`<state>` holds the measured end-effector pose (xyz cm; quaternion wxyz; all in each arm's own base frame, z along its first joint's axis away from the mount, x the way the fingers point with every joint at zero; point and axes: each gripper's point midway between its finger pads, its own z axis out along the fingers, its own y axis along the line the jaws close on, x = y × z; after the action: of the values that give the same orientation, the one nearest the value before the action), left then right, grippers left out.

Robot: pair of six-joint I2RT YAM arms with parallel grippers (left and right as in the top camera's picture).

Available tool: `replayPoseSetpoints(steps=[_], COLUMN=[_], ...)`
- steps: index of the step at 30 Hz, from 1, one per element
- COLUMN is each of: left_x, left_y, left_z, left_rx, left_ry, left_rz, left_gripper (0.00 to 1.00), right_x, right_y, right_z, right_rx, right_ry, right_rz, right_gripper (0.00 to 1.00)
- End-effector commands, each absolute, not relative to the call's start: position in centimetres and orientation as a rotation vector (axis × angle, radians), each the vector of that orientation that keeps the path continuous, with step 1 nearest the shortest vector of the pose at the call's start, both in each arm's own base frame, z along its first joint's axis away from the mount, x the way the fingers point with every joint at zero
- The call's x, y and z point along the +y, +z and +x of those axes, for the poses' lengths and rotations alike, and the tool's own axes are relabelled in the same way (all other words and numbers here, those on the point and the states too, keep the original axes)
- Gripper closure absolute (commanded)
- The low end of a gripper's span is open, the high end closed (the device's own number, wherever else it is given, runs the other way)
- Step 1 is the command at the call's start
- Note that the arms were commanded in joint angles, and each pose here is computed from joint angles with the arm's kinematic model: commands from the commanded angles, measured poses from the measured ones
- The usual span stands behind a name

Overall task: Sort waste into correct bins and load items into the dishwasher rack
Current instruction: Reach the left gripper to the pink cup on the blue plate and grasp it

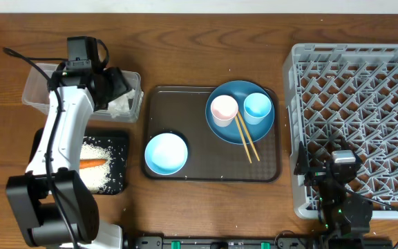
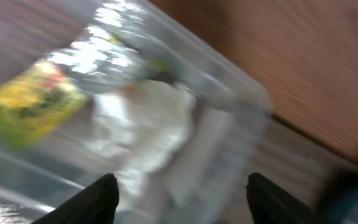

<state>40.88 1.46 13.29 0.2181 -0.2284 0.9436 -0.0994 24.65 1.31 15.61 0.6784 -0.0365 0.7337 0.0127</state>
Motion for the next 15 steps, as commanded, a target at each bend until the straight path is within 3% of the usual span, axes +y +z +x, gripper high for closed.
replayPoseSetpoints(steps=[1, 9, 15], left_x=[-2.0, -5.2, -11.3], left_y=[15.8, 16.1, 16.9], left_z=[40.4, 40.1, 37.7], left_rx=[2.591, 2.611, 2.673], left_ry=[-0.52, -0.564, -0.862], left_rz=[-0.492, -0.392, -0.249], left_gripper=[0.29, 0.28, 0.27], right_x=[1.3, 1.3, 1.3], right_y=[15.4, 15.4, 15.4], right_z=[24.6, 24.6, 24.6], right_rx=[1.653, 1.653, 1.653], right_ry=[0.026, 0.026, 0.026], right_rz=[-0.086, -0.086, -0.086], right_gripper=[0.01, 0.01, 0.01])
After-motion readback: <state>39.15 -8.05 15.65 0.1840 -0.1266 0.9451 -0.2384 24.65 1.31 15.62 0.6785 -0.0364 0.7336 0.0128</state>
